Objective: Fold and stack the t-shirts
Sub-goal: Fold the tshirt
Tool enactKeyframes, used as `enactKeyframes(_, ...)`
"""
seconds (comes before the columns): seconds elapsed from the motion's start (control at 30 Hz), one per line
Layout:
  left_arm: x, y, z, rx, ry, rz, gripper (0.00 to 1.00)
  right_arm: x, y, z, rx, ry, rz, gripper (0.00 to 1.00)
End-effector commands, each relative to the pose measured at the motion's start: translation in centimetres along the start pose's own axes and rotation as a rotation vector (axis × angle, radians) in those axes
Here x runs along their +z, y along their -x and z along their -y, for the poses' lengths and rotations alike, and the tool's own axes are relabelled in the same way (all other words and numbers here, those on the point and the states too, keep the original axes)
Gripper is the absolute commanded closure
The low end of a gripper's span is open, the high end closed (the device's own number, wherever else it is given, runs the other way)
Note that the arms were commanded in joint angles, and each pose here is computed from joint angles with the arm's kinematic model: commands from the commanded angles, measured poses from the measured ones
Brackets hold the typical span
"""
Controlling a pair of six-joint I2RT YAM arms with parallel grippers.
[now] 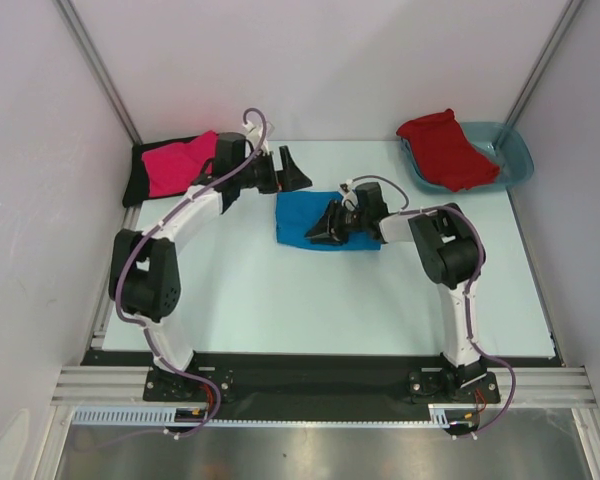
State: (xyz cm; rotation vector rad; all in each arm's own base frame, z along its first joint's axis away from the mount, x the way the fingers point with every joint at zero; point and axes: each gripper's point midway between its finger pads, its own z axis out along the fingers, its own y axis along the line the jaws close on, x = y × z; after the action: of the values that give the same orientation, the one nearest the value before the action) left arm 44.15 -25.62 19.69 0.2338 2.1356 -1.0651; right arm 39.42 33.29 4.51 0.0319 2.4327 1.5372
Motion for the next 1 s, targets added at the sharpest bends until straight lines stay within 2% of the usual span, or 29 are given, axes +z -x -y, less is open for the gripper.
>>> enactKeyframes(0.0,-1.5,1.3,4.1,0.046,-0.108,0.032,0.0,-2.0,0.5,-5.0,-0.098,0.105,0.023,0.56)
enactKeyframes(0.13,-0.7,-0.7,5.0,0.035,-0.142,-0.011,0.0,-3.7,1.3,-7.0,-0.168,0.086,0.062,0.56)
enactKeyframes(0.3,1.1,-4.1,4.0,-0.03,-0.159,-0.052,0.0,-5.8,2.6,-7.8,-0.2,0.045,0.119,0.56)
enactKeyframes(0.4,2.2,-7.0,1.9,-0.091,-0.125,-0.092,0.0,-6.7,3.3,-7.4,-0.205,-0.004,0.139,0.56)
enactKeyframes(0.7,4.7,-12.0,-2.5,-0.17,-0.039,-0.179,0.0,-8.3,4.1,-7.1,-0.233,-0.072,0.176,0.56)
enactKeyframes(0.9,4.8,-14.9,-4.9,-0.201,0.045,-0.225,0.0,-9.4,4.6,-7.3,-0.24,-0.085,0.198,0.56)
enactKeyframes(0.97,4.5,-16.0,-6.5,-0.181,0.129,-0.231,0.0,-9.8,4.8,-7.4,-0.246,-0.087,0.207,0.56)
